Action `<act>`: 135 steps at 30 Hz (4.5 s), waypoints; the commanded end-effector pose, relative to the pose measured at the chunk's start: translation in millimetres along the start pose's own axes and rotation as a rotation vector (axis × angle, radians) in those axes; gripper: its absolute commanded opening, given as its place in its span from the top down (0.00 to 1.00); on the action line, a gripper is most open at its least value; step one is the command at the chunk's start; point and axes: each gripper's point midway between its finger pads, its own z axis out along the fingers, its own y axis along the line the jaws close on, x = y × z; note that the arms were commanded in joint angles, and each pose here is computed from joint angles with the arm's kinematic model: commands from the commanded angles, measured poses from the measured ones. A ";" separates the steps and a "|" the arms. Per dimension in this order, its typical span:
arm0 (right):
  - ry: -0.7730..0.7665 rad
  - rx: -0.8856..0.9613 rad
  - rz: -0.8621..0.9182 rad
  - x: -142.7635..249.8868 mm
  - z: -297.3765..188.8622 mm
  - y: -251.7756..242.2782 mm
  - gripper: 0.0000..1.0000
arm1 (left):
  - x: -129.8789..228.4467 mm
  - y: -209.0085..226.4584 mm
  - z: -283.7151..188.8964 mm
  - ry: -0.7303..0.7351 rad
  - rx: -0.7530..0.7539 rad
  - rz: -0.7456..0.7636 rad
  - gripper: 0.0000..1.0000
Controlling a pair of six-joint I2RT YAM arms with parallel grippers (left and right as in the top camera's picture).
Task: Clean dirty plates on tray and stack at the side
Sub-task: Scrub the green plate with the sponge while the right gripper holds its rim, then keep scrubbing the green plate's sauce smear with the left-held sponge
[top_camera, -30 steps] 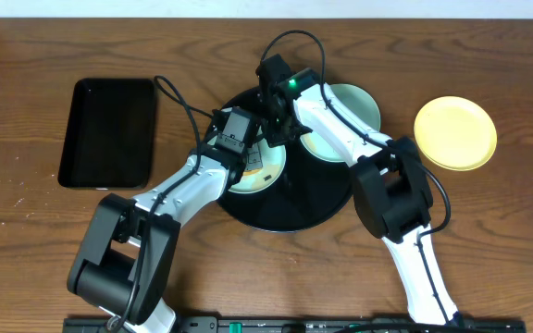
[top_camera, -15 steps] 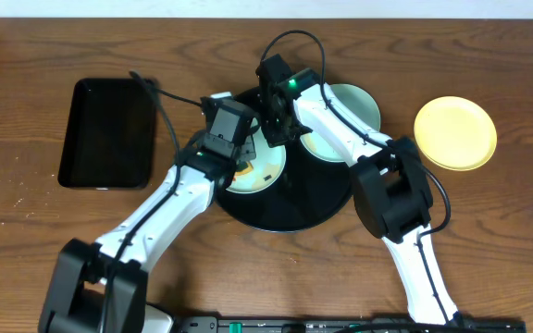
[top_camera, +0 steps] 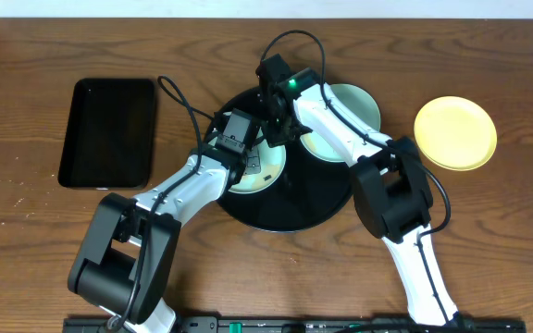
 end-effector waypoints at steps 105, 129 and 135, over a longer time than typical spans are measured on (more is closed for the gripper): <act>0.066 0.015 0.000 19.9 17.6 6.6 0.98 | -13.1 10.1 -7.3 -0.053 -0.051 0.027 0.46; 0.065 0.014 0.000 19.6 17.6 6.8 0.98 | -35.0 -1.7 -49.0 -0.138 0.036 0.006 0.74; 0.066 0.015 0.000 19.8 17.6 6.6 0.99 | -26.2 14.8 -25.1 -0.114 -0.070 0.015 0.86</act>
